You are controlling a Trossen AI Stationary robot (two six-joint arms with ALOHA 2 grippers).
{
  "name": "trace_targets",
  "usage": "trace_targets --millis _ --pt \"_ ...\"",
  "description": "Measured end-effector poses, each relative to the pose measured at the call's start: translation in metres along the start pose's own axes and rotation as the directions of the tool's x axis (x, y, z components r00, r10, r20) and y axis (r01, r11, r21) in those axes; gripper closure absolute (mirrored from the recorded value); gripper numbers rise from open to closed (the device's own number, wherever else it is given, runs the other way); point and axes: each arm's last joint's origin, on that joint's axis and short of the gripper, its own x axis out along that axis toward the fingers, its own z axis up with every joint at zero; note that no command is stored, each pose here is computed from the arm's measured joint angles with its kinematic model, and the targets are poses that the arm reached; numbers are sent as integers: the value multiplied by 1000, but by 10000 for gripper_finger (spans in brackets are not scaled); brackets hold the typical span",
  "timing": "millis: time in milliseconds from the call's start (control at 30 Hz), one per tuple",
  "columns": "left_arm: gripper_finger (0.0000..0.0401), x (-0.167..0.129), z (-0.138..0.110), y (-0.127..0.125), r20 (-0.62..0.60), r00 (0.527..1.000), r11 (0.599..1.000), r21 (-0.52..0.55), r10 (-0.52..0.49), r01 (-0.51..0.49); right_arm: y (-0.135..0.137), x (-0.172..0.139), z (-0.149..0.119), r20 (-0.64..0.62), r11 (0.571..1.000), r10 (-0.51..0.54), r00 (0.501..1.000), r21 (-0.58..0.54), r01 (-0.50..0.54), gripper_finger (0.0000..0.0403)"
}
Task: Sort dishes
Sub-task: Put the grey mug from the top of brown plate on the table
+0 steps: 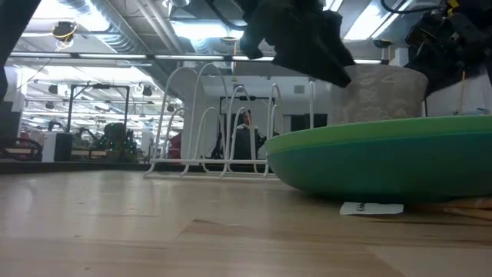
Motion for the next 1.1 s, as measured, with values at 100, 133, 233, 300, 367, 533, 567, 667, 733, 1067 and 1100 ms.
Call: trace_targets --millis 100,133,233,300,367,533,567,667,733,1067,1100 --pt "194 0 -2 -1 -19 1000 1000 0 -15 15 0 0 0 1 1000 0 1000 0 0 258" --pt "194 0 -2 -2 -24 1000 1000 0 -19 19 0 0 0 0 1000 0 1000 0 0 258" --pt "194 0 -3 -2 -33 999 1000 0 -26 26 0 0 0 1 1000 0 1000 0 0 258" --pt "194 0 -3 -2 -27 999 1000 4 -21 21 0 0 0 0 1000 0 1000 0 0 258" --pt "194 0 -2 -1 -19 1000 1000 8 -15 15 0 0 0 1 1000 0 1000 0 0 258" --pt "194 14 -8 -7 -37 998 999 19 -45 46 0 0 0 1 1000 0 1000 0 0 258" --pt "194 16 -9 -8 -41 998 998 25 -51 52 0 0 0 0 1000 0 1000 0 0 258" --pt "200 28 -13 -12 -51 997 996 65 -62 65 0 0 0 0 1000 0 1000 0 0 258" --pt "215 34 -16 -14 -54 996 993 95 -65 70 0 0 0 -2 1000 0 1000 0 0 258" --pt "368 41 -15 -10 -27 1000 993 117 -8 11 0 0 -2 -23 1000 -3 1000 4 3 258" --pt "381 40 -14 -9 -26 1000 993 117 1 2 0 0 -2 -23 1000 -3 1000 4 3 258"
